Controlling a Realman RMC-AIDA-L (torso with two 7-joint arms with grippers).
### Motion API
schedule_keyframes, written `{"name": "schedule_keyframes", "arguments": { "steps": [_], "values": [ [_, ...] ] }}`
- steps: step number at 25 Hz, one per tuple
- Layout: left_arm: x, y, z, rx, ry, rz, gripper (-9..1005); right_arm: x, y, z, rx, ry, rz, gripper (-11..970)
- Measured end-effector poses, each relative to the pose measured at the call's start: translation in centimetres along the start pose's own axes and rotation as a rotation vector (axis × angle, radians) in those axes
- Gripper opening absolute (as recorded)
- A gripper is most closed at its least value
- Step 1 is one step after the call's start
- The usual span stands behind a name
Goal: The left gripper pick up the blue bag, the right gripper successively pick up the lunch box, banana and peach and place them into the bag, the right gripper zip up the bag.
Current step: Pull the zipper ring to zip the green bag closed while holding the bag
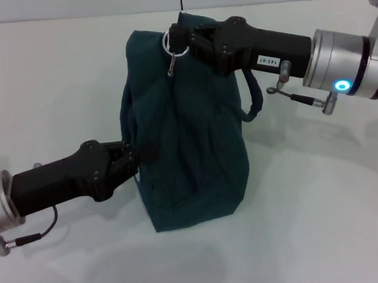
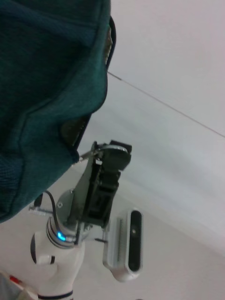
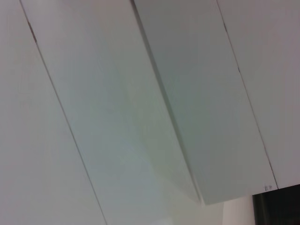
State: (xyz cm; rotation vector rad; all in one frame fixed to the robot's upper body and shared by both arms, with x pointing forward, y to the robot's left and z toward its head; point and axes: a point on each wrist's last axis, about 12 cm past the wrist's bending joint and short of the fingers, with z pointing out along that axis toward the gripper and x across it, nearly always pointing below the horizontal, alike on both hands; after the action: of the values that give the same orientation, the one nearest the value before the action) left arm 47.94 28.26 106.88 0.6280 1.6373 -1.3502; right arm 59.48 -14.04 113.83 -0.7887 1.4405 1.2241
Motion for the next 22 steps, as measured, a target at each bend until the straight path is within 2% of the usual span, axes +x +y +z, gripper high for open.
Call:
{"name": "schedule_keyframes", "arguments": {
  "steps": [22],
  "values": [
    [1.1,-0.8,-0.2,0.030,0.014,-0.033,50,0.2,-1.3,-0.6,0.106,-0.004,-0.001,6]
  ]
}}
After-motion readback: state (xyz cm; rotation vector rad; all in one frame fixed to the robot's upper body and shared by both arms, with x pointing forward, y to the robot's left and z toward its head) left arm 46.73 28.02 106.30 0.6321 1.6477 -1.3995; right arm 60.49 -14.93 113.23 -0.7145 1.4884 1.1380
